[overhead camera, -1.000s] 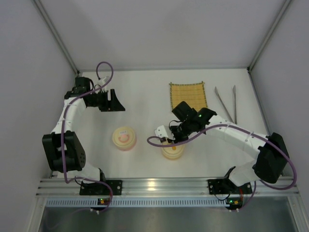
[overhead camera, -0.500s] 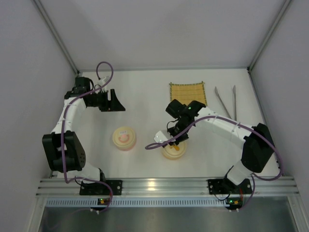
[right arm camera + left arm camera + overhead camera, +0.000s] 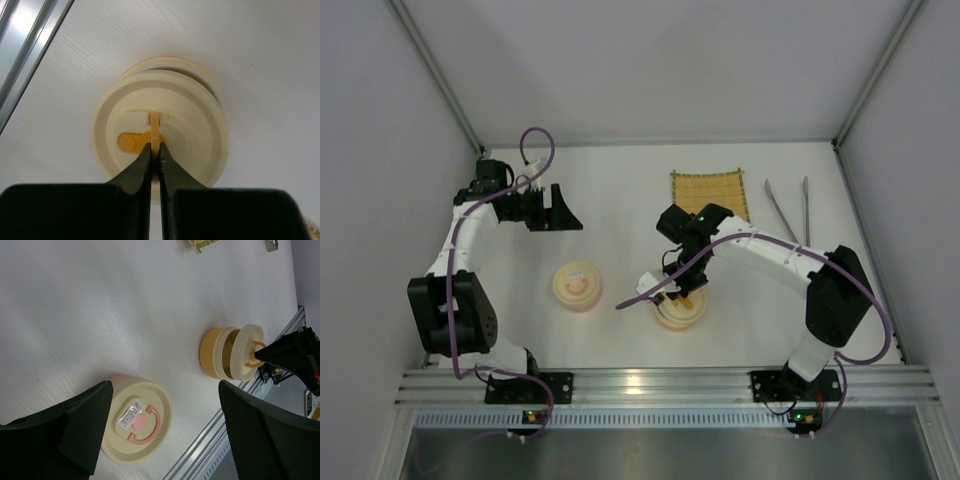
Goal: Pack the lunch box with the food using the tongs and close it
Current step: Close the box lid on the packing box.
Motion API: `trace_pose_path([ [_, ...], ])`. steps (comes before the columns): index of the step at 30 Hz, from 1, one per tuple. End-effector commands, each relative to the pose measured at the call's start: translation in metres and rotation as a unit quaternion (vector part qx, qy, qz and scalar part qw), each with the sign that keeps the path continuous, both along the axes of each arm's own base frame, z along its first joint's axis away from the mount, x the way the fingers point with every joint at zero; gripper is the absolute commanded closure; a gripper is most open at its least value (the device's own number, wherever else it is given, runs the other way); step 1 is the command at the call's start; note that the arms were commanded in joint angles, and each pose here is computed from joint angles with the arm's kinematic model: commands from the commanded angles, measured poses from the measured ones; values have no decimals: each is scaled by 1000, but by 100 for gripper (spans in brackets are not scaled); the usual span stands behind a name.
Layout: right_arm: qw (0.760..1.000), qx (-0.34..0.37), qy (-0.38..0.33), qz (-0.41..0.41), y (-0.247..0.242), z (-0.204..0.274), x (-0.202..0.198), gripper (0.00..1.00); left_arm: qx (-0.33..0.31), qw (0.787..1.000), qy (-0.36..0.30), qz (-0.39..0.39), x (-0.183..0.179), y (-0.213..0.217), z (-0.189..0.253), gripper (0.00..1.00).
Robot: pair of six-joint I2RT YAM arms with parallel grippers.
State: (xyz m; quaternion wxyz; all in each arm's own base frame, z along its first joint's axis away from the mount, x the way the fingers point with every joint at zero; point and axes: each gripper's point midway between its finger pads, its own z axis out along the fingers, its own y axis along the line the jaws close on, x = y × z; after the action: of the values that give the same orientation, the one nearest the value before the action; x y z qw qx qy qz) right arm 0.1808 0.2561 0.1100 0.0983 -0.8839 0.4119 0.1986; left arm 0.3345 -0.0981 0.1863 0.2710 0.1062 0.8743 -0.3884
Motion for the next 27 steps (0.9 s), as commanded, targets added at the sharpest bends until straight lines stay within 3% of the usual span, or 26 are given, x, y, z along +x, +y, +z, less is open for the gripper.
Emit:
trace_pose_path([
  [1,999,14,-1,31,9,10,-1,100,-14,1000,-11,-11,-6,-3,7,8],
  [6,999,16,5,34,14,9,0,100,-12,1000,-13,-11,-5,-2,7,2],
  [27,999,25,2,41,27,9,-3,100,-6,1000,-18,-6,0,0,8,2],
])
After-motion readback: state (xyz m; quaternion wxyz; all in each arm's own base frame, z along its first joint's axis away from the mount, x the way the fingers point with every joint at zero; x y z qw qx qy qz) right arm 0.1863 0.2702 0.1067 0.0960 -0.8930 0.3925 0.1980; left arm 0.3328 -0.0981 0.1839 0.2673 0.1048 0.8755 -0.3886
